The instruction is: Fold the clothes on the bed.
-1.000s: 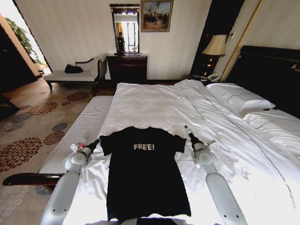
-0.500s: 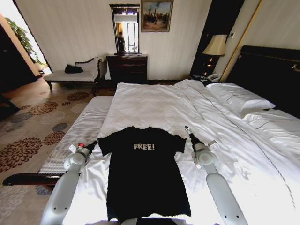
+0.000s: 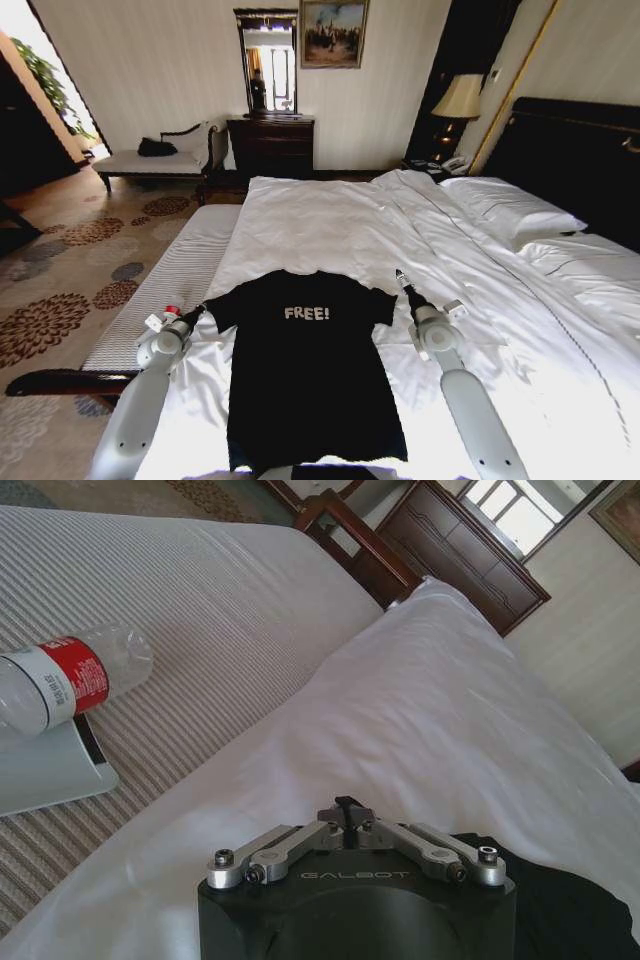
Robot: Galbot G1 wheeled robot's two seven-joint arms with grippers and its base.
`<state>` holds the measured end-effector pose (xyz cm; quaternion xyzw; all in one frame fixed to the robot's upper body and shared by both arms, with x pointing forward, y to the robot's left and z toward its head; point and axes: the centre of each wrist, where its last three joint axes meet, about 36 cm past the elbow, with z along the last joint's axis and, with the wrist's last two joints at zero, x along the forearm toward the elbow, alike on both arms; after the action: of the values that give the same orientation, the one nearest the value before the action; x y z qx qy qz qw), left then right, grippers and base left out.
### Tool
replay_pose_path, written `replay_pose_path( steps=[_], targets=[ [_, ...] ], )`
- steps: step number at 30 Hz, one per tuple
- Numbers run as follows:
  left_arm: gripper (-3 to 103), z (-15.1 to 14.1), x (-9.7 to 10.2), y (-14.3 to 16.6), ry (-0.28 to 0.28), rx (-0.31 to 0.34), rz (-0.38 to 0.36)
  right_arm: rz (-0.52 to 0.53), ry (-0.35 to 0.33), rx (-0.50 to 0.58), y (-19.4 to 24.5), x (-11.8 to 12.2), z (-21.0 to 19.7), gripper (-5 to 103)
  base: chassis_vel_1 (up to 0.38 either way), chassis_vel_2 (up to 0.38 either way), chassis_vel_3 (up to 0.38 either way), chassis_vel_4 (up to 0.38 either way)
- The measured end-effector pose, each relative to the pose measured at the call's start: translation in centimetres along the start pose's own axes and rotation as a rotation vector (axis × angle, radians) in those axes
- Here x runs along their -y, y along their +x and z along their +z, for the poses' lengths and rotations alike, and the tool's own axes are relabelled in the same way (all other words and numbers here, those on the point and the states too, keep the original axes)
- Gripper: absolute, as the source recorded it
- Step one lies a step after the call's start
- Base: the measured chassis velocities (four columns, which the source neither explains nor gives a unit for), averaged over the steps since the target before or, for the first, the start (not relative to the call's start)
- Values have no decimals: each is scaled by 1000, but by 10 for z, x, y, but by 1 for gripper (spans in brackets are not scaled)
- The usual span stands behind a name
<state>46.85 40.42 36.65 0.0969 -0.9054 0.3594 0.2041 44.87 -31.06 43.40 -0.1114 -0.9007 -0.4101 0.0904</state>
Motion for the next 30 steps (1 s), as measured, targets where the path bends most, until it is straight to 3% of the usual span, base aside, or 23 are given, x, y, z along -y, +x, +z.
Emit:
replay_pose_path(
  steps=[4,10,16,18,20,21,23,24,27,28,30],
  targets=[
    [-2,0,-4,2,2,8,-25,1,2,2,0,0,-1,100,0,0,0,0],
    [24,-6,-10,15,12,44,-55,4,-3,-2,0,1,0,100,0,0,0,0],
    [40,-14,-13,35,40,99,-69,16,-24,-28,-3,4,1,100,0,0,0,0],
    [51,-26,-4,55,78,145,-43,38,-95,-77,-7,8,-4,100,0,0,0,0],
    [61,-32,6,71,83,166,-13,58,-122,-88,-9,14,-8,100,0,0,0,0],
    [61,-32,6,71,83,166,-13,58,-122,-88,-9,14,-8,100,0,0,0,0],
    [73,-35,22,102,41,198,41,77,-138,-96,-15,20,-10,100,0,0,0,0],
    [73,-35,28,114,8,212,72,82,-146,-103,-17,22,-11,100,0,0,0,0],
    [84,-38,39,133,-54,238,138,91,-161,-116,-21,27,-13,100,0,0,0,0],
    [89,-41,51,151,-104,266,193,94,-173,-135,-28,30,-13,100,0,0,0,0],
    [94,-44,66,170,-137,292,242,90,-169,-151,-35,36,-12,100,0,0,0,0]
  ],
)
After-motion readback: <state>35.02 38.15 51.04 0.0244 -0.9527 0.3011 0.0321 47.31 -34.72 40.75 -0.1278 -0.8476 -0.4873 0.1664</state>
